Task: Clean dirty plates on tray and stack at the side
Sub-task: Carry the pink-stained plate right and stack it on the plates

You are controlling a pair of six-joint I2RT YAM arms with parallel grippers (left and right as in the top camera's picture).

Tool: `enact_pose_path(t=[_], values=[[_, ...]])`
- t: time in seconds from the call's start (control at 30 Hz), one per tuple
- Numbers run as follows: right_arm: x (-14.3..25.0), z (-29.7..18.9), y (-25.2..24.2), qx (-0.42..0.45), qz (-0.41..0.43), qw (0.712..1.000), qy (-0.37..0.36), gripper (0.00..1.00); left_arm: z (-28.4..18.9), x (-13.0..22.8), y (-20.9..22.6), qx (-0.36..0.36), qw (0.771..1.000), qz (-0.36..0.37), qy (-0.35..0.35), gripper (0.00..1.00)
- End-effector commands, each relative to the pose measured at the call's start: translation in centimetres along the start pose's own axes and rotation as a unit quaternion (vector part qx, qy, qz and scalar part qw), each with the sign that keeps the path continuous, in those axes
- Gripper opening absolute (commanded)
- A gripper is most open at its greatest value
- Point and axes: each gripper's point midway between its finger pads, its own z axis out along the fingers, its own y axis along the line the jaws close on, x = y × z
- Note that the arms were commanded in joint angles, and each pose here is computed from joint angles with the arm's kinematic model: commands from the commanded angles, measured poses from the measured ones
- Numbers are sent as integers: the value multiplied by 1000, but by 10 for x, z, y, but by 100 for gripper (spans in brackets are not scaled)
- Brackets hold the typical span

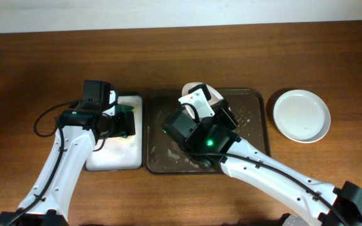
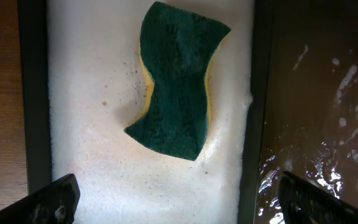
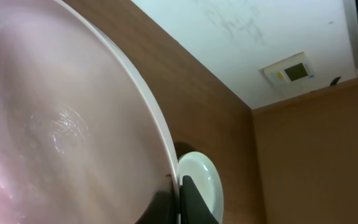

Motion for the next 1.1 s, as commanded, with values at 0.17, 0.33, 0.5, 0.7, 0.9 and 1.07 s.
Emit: enact_pose_path(t=[0.17,0.33,0.5,0.7,0.9,1.07], values=[[-4,-5,-13,22,15,1000,-12,4,-2,-3,-1,4,1000,-6,-4,99],[-5,-5,-13,22,18,1000,-13,4,-2,-3,-1,4,1000,-6,-4,99],[-5,-5,-13,21,18,1000,-13,4,-2,-3,-1,4,1000,-6,-4,100],[-5,-5,-17,33,19,999,-14,4,-2,-3,-1,4,1000,-6,-4,99],[-6,-5,-17,32,22,999,-16,4,-2,-3,-1,4,1000,-6,-4,99],[-7,-5,-17,32,23,999,-16,4,-2,-3,-1,4,1000,-6,-4,99]])
